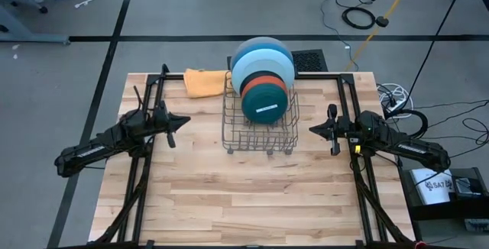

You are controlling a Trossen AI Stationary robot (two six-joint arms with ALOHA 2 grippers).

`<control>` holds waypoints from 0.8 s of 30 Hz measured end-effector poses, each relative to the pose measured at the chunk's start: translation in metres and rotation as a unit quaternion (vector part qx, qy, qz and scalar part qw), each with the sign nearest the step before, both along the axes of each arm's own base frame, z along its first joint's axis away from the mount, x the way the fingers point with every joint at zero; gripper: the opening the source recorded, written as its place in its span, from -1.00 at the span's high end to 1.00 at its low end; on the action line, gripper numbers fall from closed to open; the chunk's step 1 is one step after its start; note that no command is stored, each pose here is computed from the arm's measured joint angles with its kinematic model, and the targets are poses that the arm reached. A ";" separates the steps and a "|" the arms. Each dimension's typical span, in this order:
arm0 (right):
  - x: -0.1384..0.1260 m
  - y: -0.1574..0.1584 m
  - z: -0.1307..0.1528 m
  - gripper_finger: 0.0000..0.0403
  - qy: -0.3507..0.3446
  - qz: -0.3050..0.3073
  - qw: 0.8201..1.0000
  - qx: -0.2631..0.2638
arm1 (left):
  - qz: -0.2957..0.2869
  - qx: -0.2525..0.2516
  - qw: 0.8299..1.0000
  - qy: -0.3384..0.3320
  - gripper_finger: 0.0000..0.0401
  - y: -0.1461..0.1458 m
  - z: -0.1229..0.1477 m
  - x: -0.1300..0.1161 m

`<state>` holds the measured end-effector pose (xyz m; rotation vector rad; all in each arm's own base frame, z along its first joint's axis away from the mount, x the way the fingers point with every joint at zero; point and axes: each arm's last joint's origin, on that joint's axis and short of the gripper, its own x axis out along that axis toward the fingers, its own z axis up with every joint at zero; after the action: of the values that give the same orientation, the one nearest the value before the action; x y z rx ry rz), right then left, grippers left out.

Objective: Sort dishes
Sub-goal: Return to Home Position

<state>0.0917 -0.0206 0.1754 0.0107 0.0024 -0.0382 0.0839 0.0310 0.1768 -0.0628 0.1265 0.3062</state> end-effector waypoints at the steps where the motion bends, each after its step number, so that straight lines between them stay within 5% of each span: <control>1: 0.000 0.000 0.000 0.97 0.000 0.000 1.000 -0.001 | 0.002 -0.012 1.000 -0.003 1.00 0.000 0.000 0.000; 6: 0.000 0.000 0.000 0.97 0.002 0.000 0.999 -0.040 | 0.002 -0.014 1.000 -0.005 1.00 0.000 0.000 0.000; 24: 0.000 0.000 0.000 0.97 0.001 0.000 0.999 -0.039 | 0.002 -0.016 1.000 -0.005 1.00 0.000 0.000 0.000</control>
<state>0.0916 -0.0206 0.1755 -0.0666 0.0037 -0.0381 0.0840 0.0310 0.1768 -0.0955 0.1216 0.3071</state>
